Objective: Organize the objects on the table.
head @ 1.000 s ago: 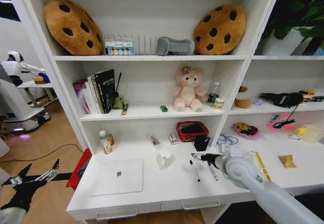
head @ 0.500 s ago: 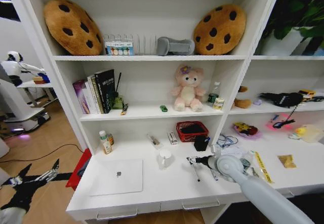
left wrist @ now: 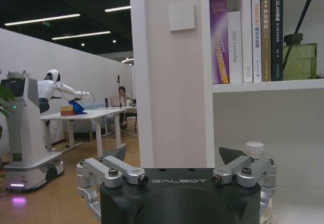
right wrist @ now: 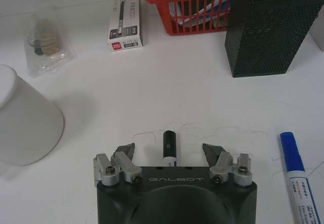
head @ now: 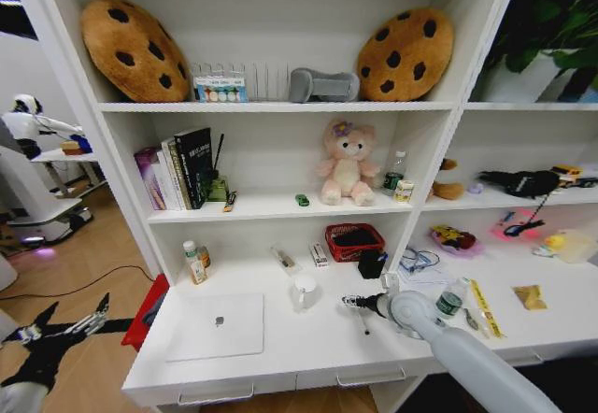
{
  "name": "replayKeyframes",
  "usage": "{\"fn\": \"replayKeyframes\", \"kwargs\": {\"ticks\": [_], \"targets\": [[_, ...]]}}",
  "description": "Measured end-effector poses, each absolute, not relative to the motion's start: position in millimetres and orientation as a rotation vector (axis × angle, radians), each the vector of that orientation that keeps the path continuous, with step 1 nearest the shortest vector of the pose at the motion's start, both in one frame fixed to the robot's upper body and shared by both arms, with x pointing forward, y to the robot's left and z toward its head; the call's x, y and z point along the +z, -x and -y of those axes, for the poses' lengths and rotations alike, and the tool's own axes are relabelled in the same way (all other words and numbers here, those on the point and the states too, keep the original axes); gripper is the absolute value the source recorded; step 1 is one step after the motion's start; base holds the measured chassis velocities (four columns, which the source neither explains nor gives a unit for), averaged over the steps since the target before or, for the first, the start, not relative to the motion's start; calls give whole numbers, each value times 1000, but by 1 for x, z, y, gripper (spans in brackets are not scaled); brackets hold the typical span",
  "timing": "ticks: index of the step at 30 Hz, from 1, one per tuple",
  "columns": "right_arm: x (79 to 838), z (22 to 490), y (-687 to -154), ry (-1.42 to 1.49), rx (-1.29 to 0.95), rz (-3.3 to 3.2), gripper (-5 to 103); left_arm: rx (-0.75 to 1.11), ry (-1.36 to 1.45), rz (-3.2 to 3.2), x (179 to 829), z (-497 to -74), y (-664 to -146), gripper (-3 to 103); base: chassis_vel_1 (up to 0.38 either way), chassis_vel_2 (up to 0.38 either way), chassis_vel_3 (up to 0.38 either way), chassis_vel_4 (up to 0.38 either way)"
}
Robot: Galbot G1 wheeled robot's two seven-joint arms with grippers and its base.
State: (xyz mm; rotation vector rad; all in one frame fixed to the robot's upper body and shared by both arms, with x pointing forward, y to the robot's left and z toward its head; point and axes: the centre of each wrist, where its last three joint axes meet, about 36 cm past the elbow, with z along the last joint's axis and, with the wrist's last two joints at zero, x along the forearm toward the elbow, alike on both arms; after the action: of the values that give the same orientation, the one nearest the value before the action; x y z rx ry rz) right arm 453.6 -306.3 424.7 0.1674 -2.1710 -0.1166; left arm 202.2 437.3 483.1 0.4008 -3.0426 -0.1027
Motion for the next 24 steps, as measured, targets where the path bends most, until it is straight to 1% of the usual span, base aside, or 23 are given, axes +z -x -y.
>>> {"fn": "replayKeyframes", "kwargs": {"ticks": [1,2,3,5,6,7,8,9,10,12,13,14,15,16,17,21,23,24], "targets": [[425,306,-454,-167,-116,2171,76,-103,-401,3043,483,-437,-202,100,0,0,0,0],[425,306,-454,-167,-116,2171,76,-103,-401,3043,483,-437,-202,100,0,0,0,0],[423,306,-454,-159,-112,2169,65,-103,-401,3043,483,-437,-202,100,0,0,0,0],[423,306,-454,-153,-110,2168,65,-103,-401,3043,483,-437,-202,100,0,0,0,0],[421,306,-455,-141,-105,2167,60,-103,-401,3043,483,-437,-202,100,0,0,0,0],[421,306,-455,-141,-105,2167,60,-103,-401,3043,483,-437,-202,100,0,0,0,0],[420,305,-456,-134,-104,2166,49,-103,-401,3043,483,-437,-202,100,0,0,0,0],[418,305,-456,-128,-103,2166,44,-103,-401,3043,483,-437,-202,100,0,0,0,0],[418,305,-456,-128,-103,2166,44,-103,-401,3043,483,-437,-202,100,0,0,0,0],[417,302,-455,-125,-105,2165,33,-103,-401,3043,483,-437,-202,100,0,0,0,0],[417,302,-455,-125,-105,2165,33,-103,-401,3043,483,-437,-202,100,0,0,0,0],[416,300,-454,-125,-107,2164,27,-103,-401,3043,483,-437,-202,100,0,0,0,0],[416,300,-454,-125,-107,2164,27,-103,-401,3043,483,-437,-202,100,0,0,0,0],[416,299,-454,-125,-109,2164,22,-103,-401,3043,483,-437,-202,100,0,0,0,0],[417,297,-453,-131,-110,2165,10,-103,-401,3043,483,-437,-202,100,0,0,0,0],[425,300,-452,-141,-109,2182,10,-103,-401,3043,483,-437,-202,100,0,0,0,0],[430,302,-451,-143,-84,2207,10,-103,-401,3043,483,-437,-202,100,0,0,0,0],[435,303,-448,-137,-29,2249,10,-103,-401,3043,483,-437,-202,100,0,0,0,0]]}}
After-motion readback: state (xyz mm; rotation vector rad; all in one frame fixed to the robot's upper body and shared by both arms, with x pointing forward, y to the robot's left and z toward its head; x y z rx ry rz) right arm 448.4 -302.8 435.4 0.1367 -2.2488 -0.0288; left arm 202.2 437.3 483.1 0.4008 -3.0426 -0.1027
